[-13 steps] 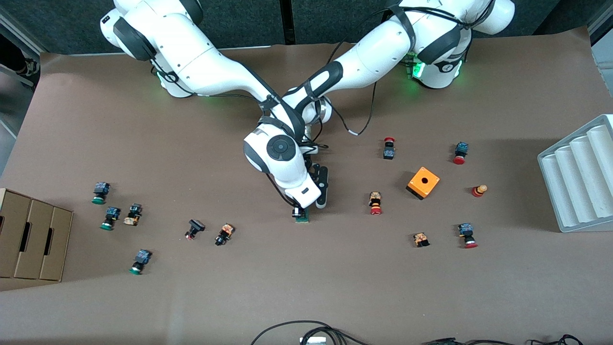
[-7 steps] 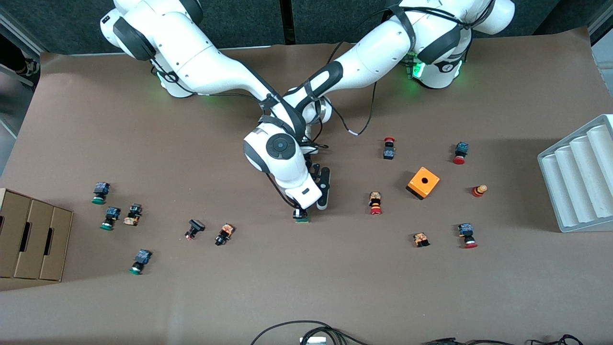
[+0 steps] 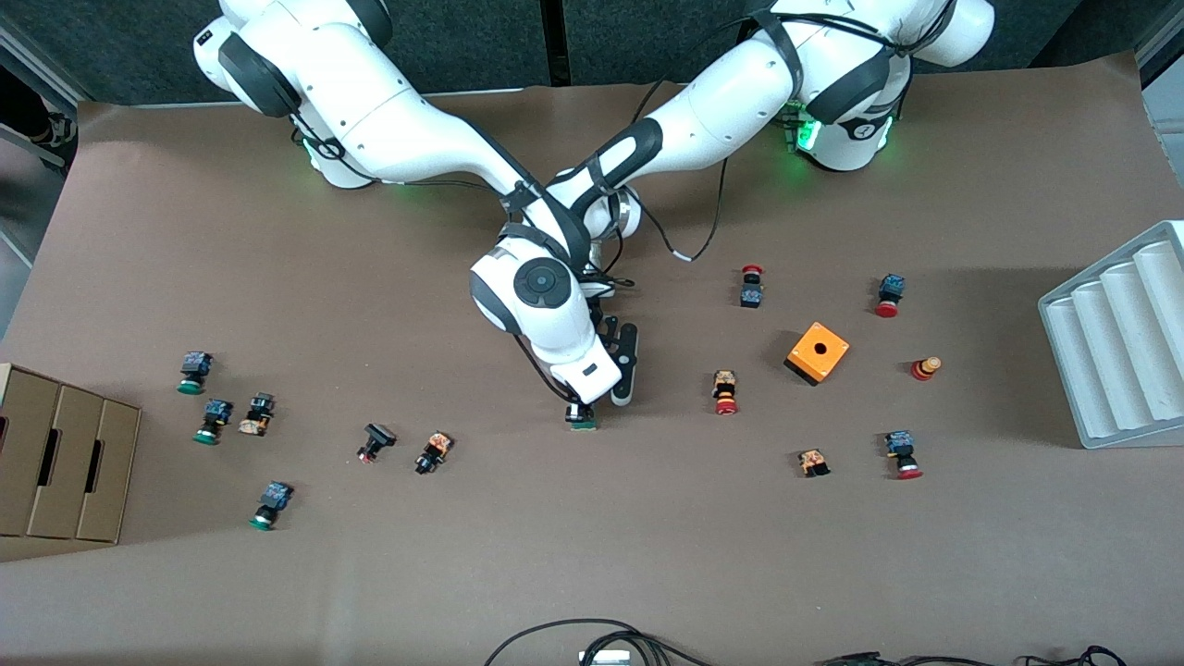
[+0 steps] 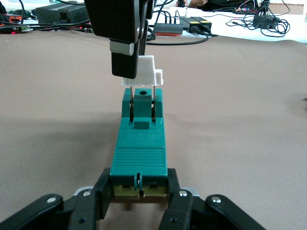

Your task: Close load switch with both arms

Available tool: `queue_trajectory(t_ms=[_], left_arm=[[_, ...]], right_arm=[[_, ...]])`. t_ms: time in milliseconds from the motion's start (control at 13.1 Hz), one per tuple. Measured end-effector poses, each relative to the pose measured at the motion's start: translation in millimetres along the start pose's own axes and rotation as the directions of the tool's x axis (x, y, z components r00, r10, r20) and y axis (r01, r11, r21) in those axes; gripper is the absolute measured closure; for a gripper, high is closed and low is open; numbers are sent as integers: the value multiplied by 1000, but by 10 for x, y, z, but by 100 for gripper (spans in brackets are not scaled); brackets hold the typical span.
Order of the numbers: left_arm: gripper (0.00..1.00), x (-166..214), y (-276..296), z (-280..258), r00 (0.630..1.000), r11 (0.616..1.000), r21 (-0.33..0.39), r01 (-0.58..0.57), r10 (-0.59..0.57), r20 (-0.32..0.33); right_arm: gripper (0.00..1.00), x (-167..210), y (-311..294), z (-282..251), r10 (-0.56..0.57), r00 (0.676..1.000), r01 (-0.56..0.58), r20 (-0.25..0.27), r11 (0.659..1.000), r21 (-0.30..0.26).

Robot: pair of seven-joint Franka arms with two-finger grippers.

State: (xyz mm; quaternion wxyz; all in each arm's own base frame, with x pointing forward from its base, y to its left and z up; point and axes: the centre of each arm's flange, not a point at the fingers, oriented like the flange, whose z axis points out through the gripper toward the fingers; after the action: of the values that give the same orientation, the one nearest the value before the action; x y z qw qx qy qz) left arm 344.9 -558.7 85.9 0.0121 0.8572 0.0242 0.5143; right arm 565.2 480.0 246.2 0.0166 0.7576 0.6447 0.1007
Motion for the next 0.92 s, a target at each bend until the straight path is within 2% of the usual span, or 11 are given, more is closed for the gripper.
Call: queue_trajectory(t_ms=[305, 916], left_arm=[[51, 0, 0, 0, 1000, 1000, 0, 0, 0, 0], [51, 0, 0, 0, 1000, 1000, 0, 0, 0, 0]], right_arm=[[72, -1, -1, 5, 1, 1000, -1, 0, 1000, 0], [72, -69, 35, 78, 7, 1000, -7, 15, 1000, 0]])
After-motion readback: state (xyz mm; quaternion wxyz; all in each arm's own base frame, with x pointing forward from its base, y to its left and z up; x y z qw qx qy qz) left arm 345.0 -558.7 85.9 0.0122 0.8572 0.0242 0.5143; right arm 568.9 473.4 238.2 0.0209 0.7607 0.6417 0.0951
